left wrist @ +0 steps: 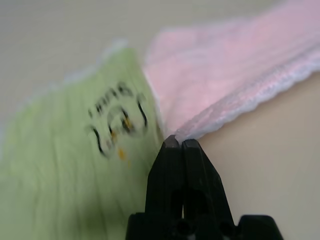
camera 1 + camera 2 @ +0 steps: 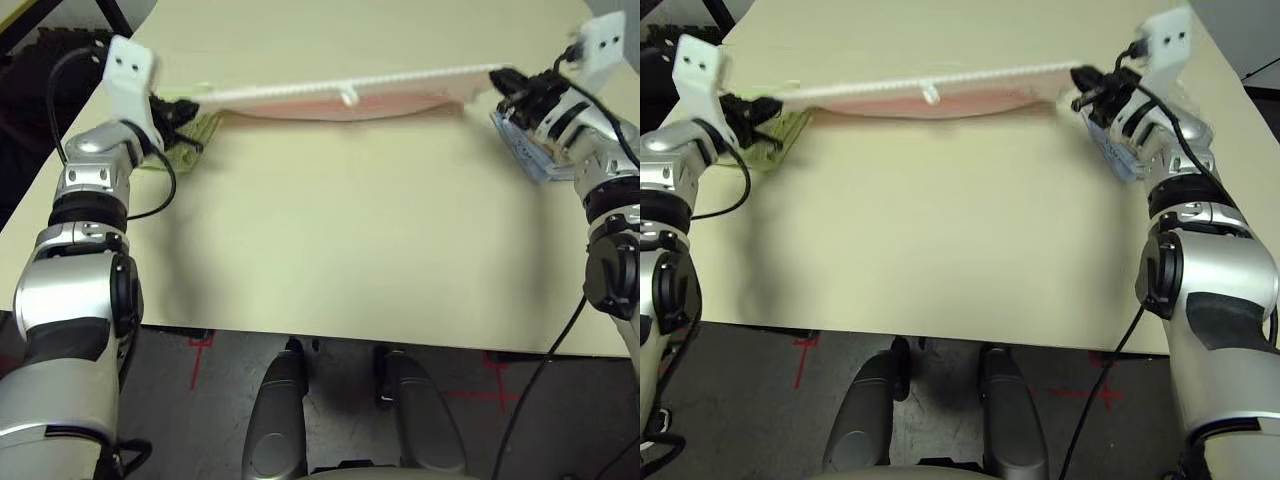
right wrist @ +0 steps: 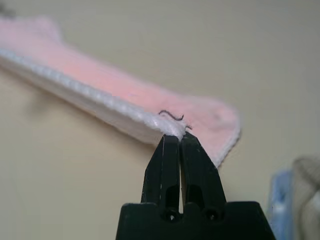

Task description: Fold the towel and set it aside.

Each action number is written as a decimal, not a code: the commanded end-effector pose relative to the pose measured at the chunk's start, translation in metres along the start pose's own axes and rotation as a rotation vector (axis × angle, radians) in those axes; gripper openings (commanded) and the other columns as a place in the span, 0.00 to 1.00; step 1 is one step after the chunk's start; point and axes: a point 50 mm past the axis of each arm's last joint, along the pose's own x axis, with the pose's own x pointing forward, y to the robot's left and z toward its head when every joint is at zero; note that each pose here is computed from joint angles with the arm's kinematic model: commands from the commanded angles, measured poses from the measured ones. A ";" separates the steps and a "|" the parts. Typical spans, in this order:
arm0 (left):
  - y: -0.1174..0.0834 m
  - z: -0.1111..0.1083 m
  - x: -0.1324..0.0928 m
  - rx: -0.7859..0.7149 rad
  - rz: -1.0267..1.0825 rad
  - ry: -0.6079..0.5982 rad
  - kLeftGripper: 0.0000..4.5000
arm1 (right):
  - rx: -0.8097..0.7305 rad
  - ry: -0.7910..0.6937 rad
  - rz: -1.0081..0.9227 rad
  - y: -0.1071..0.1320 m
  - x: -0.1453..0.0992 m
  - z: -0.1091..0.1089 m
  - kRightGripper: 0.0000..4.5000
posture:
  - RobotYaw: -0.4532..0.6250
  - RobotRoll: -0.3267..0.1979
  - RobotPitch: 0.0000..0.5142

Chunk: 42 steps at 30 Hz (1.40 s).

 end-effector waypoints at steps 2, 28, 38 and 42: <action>0.007 -0.011 -0.020 0.028 -0.077 0.150 0.01 | -0.077 0.232 0.104 -0.007 -0.026 -0.017 0.00 | 0.42 0.62 0.53; 0.001 -0.010 -0.089 0.269 -0.590 0.556 0.01 | -0.253 0.716 0.598 -0.003 -0.079 -0.037 0.00 | 0.42 0.62 0.46; 0.005 -0.014 -0.107 0.284 -0.625 0.607 0.01 | -0.229 0.700 0.697 0.009 -0.084 -0.034 0.00 | 0.42 0.62 0.45; -0.002 -0.013 -0.110 0.240 -0.678 0.591 0.01 | -0.190 0.688 0.744 0.017 -0.088 -0.030 0.00 | 0.43 0.62 0.45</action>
